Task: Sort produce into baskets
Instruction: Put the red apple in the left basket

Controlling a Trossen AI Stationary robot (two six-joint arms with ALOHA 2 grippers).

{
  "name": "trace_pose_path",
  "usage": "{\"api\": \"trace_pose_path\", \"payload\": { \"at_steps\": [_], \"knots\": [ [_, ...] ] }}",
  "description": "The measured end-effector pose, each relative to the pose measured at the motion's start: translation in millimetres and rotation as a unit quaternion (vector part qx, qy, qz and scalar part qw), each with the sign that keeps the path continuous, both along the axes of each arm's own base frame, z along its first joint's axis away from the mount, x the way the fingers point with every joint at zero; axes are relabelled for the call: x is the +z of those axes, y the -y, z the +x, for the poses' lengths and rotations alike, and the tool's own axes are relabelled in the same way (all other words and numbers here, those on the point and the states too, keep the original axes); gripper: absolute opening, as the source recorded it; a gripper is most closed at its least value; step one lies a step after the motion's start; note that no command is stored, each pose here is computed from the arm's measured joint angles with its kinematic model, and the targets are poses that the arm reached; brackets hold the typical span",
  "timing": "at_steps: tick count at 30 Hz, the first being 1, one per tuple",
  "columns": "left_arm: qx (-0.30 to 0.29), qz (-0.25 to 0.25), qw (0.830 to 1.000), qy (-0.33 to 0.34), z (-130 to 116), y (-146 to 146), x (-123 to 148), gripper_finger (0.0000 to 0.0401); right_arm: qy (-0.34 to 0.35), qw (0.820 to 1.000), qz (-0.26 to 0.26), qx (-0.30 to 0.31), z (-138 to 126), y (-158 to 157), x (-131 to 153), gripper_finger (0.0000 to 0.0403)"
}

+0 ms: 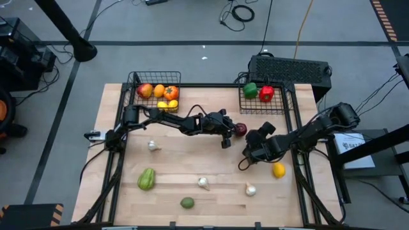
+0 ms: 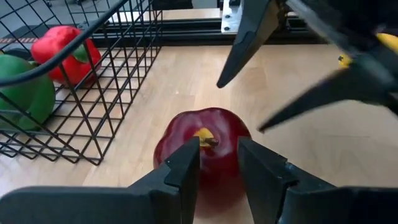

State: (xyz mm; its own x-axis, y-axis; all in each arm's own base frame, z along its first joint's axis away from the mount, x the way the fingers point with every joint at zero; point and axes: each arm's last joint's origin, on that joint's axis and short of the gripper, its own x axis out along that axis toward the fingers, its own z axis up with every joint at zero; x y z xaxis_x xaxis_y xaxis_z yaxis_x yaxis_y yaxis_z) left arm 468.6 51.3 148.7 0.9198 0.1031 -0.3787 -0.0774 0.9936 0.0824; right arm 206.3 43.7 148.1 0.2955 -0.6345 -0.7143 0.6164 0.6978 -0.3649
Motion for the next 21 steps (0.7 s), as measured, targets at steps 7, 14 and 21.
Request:
{"api": "trace_pose_path", "payload": {
  "at_steps": [7, 14, 21],
  "knots": [
    [0.0, -0.002, 1.0, -0.006, 0, 1, -1, 0.0113, -0.001, 1.0, 0.002, -0.013, -3, 16, -15, 0.0097],
    [-0.003, 0.005, 1.0, -0.01, -1, 1, -2, 0.0113, 0.001, 1.0, -0.002, -0.006, 1, 26, -17, 0.001],
    [-0.006, 0.011, 1.0, -0.011, -1, 1, -2, 0.0113, 0.007, 1.0, -0.01, 0.017, 8, 30, -15, 0.0007]
  ]
}}
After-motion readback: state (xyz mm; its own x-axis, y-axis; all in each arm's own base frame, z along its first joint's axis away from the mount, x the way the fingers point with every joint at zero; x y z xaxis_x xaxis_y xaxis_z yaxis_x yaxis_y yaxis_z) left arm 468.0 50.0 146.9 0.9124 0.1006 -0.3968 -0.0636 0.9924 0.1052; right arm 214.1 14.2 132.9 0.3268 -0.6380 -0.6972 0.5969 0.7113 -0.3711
